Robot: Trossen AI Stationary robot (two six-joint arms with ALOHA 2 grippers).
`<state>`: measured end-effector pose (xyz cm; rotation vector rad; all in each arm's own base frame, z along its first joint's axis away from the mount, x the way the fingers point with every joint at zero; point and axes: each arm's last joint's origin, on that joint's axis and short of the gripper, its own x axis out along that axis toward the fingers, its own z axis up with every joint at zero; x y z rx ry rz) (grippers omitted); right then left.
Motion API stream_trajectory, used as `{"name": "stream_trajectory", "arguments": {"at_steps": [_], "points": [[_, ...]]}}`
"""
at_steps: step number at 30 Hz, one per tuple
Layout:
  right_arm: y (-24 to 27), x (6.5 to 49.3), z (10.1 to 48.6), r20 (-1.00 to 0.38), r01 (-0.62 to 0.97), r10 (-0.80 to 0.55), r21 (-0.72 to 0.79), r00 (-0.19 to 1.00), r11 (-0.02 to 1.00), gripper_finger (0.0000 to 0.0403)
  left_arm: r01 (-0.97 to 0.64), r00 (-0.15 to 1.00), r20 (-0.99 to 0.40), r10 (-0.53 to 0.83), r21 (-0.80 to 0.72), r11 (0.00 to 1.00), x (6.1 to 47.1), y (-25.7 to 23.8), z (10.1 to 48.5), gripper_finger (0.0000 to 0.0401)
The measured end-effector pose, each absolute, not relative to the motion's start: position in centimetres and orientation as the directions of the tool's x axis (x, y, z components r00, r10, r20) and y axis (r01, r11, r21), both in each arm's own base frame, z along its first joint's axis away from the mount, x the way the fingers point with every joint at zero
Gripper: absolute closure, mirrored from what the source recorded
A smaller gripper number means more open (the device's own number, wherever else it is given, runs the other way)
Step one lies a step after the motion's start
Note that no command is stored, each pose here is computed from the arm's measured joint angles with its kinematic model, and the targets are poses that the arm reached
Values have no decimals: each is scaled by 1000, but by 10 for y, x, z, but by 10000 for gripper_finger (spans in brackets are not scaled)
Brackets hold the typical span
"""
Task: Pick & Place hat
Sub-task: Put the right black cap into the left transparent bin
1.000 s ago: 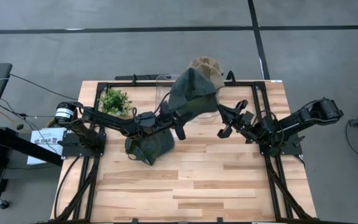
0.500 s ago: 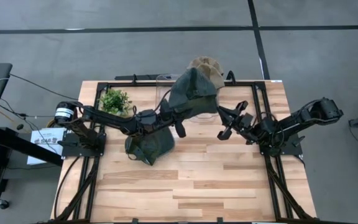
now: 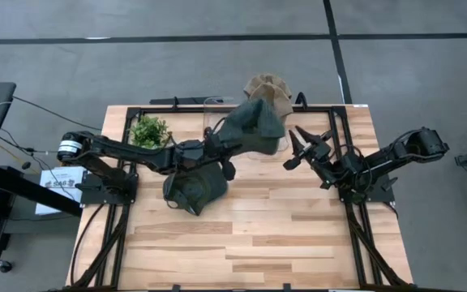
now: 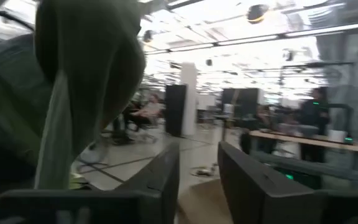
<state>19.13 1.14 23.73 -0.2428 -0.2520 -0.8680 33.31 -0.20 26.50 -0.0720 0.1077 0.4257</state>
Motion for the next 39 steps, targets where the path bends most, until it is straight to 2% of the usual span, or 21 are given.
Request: {"name": "stream_trajectory", "arguments": {"at_steps": [8,13,17,24,28,31,35,39], "points": [[15,177,253,361,779,-702,-133,614,612,248,-386,868,-318,382,55,921,320,-11,253,387],[21,166,265,409,753,-653,-153,638,640,244,-296,867,-400,299,70,953,318,-22,243,384],[29,167,280,379,718,-620,-222,687,660,252,-234,872,-427,240,67,970,315,-31,235,383],[42,191,324,123,491,-486,-406,865,771,272,-207,855,-470,219,78,975,307,-37,218,383],[38,200,357,-88,261,-315,-374,945,890,278,-208,855,-471,219,76,975,306,-37,217,382],[33,207,375,-203,166,-244,-339,948,926,280,-196,857,-473,205,69,978,306,-37,217,382],[24,221,387,-271,180,-283,-348,920,920,278,-190,858,-473,199,68,979,306,-39,217,382],[14,241,382,-377,162,-302,-360,876,919,269,-191,859,-471,200,67,979,306,-39,218,382]]}}
